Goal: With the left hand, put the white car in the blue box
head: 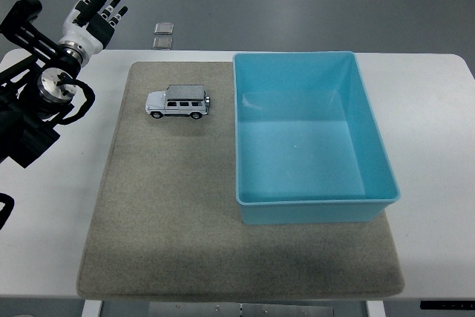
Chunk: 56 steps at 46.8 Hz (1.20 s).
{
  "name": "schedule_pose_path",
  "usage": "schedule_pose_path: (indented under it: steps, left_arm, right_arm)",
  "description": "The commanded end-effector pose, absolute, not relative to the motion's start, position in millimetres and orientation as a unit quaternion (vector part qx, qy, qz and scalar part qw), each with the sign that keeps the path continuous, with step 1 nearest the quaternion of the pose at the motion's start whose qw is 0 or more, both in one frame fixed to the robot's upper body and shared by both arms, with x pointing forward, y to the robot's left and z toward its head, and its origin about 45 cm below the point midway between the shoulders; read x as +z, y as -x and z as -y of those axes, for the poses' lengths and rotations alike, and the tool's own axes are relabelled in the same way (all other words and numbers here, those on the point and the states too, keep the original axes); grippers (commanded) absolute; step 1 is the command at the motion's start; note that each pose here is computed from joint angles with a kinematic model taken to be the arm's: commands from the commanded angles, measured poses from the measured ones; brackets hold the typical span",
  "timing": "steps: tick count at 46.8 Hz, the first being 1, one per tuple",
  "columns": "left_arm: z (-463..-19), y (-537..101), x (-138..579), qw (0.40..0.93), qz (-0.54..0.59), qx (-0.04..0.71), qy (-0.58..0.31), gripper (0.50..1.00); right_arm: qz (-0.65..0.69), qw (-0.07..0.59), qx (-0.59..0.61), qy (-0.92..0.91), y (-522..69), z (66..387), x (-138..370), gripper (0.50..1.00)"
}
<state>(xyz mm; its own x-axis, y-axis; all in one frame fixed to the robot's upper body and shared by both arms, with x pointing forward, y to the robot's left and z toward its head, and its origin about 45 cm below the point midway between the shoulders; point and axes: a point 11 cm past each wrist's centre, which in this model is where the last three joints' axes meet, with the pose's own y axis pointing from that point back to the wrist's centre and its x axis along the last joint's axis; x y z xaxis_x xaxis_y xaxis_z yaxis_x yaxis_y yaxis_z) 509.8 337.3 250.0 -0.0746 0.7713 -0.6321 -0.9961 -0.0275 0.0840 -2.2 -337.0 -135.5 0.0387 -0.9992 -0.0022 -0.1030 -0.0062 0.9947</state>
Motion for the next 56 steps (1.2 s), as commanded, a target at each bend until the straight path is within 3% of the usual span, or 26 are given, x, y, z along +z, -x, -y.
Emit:
schedule_pose_path:
  steps: [1,56]
  left_arm:
    - [-337.1,-509.5,249.5,0.646,-0.263,0.684,0.214,1.0]
    - [-306.2,-510.6,238.6,0.654,-0.283,0.666,0.218,1.0]
  right_arm:
    - [0.514,0.482,-0.465,-0.536,2.2,337.0,-135.5,0.936]
    - [0.514,0.482,-0.465,-0.536,2.2,337.0,-135.5,0.936]
